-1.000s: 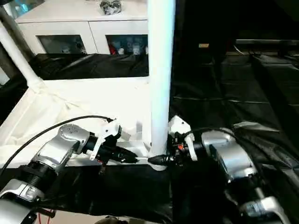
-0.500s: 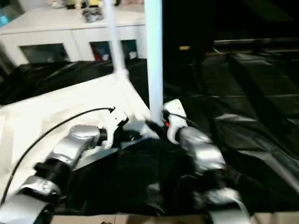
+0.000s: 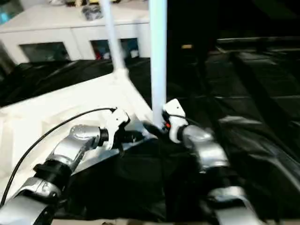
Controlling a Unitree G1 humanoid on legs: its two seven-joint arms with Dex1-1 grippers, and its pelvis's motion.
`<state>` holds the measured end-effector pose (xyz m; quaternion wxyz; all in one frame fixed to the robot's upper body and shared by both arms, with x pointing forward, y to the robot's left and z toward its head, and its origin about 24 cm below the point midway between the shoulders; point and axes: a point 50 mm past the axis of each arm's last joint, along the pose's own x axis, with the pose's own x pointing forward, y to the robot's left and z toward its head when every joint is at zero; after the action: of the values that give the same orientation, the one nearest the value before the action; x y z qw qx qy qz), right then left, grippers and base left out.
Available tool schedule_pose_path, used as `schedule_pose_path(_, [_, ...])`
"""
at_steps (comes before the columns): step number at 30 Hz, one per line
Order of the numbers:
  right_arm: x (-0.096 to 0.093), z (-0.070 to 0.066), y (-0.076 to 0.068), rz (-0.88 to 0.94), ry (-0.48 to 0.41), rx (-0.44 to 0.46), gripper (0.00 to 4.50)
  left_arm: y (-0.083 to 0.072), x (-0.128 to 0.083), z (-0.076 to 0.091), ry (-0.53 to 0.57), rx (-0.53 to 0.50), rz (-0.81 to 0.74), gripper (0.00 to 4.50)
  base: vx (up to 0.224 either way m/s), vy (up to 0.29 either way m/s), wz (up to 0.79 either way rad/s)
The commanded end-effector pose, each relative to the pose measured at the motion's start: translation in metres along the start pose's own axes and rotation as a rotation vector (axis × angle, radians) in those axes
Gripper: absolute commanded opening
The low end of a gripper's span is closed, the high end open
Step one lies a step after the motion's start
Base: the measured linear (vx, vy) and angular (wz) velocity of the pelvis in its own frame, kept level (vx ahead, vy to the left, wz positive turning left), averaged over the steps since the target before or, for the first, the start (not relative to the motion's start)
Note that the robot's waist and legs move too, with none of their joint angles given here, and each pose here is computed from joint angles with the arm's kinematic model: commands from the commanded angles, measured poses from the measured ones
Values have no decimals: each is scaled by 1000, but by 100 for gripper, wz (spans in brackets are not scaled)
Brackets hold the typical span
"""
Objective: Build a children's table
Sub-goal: Rotate leg to tighten
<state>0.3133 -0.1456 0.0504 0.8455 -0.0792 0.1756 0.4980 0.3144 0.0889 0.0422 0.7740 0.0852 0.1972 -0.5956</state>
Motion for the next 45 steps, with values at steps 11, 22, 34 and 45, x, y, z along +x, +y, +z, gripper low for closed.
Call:
schedule_pose_path(11, [-26,-8,23,460,173,-13,357,-7,-17,18,-35,92,-247,0,0,0,0])
schedule_pose_path(22, [-20,-13,34,477,153,28,276,-7,-20,15,-38,86,-234,0,0,0,0])
schedule_pose_path(34, [31,-35,21,-128,76,207,266,6,14,28,-103,5,103,0,0,0,0])
schedule_pose_path(45, [62,-7,19,-258,-53,211,336,-4,31,39,-143,15,109,0,0,0,0])
